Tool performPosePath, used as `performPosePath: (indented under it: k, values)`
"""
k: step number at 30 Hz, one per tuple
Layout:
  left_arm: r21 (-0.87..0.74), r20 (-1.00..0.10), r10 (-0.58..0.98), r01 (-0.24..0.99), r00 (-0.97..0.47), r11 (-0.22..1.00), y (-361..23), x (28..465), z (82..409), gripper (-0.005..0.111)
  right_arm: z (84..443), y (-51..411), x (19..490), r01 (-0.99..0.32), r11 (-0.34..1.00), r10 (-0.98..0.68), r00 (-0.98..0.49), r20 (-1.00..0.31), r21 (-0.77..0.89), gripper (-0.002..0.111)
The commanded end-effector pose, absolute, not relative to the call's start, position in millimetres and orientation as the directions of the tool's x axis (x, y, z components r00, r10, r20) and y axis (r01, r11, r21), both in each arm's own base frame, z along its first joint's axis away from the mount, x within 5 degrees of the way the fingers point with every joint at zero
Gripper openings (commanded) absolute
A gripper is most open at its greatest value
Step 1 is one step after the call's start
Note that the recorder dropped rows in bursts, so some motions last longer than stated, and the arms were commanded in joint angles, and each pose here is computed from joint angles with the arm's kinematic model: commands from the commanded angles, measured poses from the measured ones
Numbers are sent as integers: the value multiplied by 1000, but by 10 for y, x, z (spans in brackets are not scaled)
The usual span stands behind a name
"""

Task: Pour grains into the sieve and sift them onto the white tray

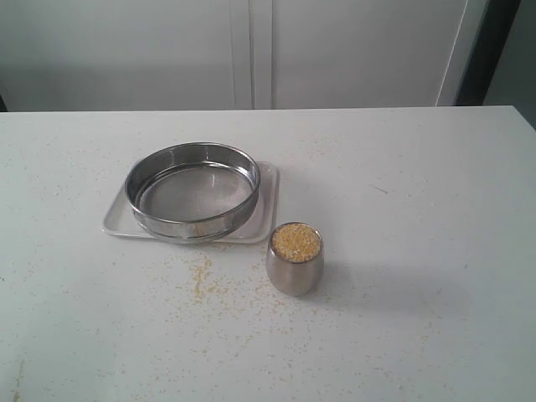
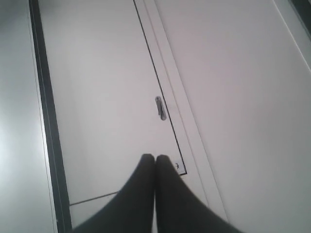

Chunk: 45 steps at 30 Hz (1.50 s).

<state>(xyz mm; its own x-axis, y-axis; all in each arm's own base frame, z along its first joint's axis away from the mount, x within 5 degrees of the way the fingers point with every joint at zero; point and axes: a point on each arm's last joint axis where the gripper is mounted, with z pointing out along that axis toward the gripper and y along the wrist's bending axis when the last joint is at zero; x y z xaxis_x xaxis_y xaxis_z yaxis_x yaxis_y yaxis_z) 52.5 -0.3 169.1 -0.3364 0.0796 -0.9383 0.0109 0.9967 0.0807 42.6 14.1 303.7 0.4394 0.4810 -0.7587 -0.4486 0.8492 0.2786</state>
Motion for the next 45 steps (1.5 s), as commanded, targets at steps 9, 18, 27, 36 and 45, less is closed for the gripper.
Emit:
performPosePath:
  k: [9,18,27,36,45]
  values:
    - [71,-940,70,8,-333,997,-4,524,1683,0,3117,421,1044,-446,894,200,301,-932,48,0]
    - [71,-940,70,8,-333,997,-4,524,1683,0,2881,690,1403,-606,793,110,244,-964,-62,0]
    - [71,-940,70,8,-333,997,-4,524,1683,0,2476,855,1706,-703,711,49,80,-996,-22,0]
    - [71,-940,70,8,-333,997,-4,524,1683,0,2209,961,1856,-769,639,44,64,-997,-21,55]
    - [71,-940,70,8,-333,997,-4,524,1683,0,1992,1083,2070,-797,605,23,10,-1000,6,95]
